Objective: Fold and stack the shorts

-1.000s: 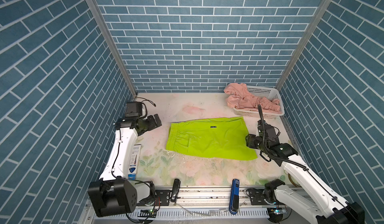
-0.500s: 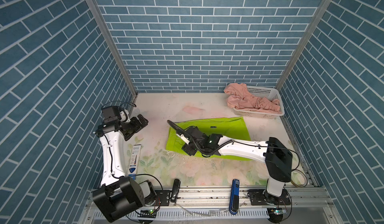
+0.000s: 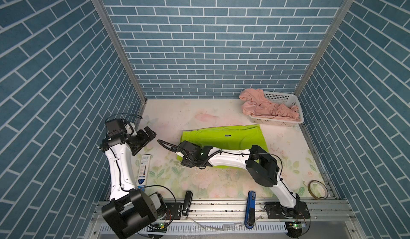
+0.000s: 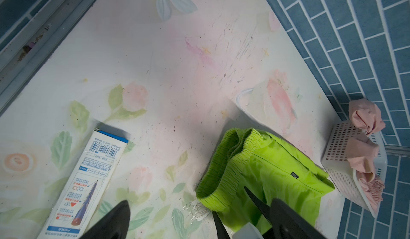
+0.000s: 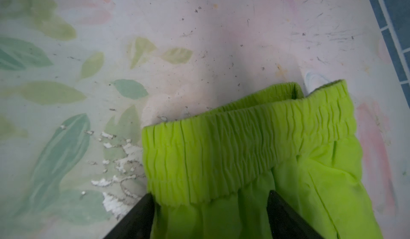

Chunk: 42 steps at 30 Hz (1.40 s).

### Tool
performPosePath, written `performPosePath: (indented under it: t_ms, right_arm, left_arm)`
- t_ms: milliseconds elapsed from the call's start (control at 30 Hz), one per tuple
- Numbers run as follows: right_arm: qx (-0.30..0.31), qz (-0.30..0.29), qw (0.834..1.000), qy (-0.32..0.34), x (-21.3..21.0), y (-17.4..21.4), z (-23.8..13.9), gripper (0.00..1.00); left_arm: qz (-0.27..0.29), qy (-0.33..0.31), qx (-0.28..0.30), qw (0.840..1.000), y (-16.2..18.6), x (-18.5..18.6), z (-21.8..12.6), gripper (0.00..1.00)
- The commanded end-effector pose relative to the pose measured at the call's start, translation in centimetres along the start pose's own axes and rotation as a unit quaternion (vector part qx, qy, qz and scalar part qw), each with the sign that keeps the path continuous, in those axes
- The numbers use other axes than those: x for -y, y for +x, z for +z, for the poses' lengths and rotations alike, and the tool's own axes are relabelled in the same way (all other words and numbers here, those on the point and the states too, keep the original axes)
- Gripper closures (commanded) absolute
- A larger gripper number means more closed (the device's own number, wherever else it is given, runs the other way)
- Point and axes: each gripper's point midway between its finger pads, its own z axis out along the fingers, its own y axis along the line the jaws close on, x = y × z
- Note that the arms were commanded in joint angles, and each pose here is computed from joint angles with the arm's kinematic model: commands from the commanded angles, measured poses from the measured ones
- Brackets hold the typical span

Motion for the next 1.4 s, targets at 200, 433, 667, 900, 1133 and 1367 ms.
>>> performPosePath:
  t_ms: [200, 433, 667, 900, 1133, 1367]
  right_arm:
    - [-0.018, -0.048, 0.998, -0.025, -1.6, 0.5, 2.4, 0.18]
    - [0.013, -0.036, 0.998, -0.054, -2.0, -0.1, -0.3, 0.17]
    - [-0.018, -0.059, 0.998, -0.006, -1.1, 1.1, 3.0, 0.18]
    - [-0.019, -0.05, 0.999, -0.012, -1.4, 1.6, 3.8, 0.35]
    - [0.029, 0.003, 0.999, -0.029, -0.8, 0.2, 2.6, 0.86]
    - [0.131, 0.095, 0.987, -0.025, 2.4, -1.6, -0.7, 1.0]
  left_arm:
    - [0.004, 0.003, -0.008, 1.0, 0.5, -0.4, 0.5, 0.0]
    - [0.002, -0.003, -0.011, 1.0, 0.5, -0.8, 0.9, 0.0]
    - [0.003, -0.003, -0.012, 1.0, 0.6, -0.8, 0.8, 0.0]
    - [0.006, -0.008, -0.007, 1.0, 0.6, -1.0, 0.7, 0.0]
    - [-0.008, -0.001, -0.019, 1.0, 1.1, -1.1, 1.5, 0.0]
    - [-0.041, 0.04, -0.036, 0.998, 2.7, -0.4, 2.5, 0.0]
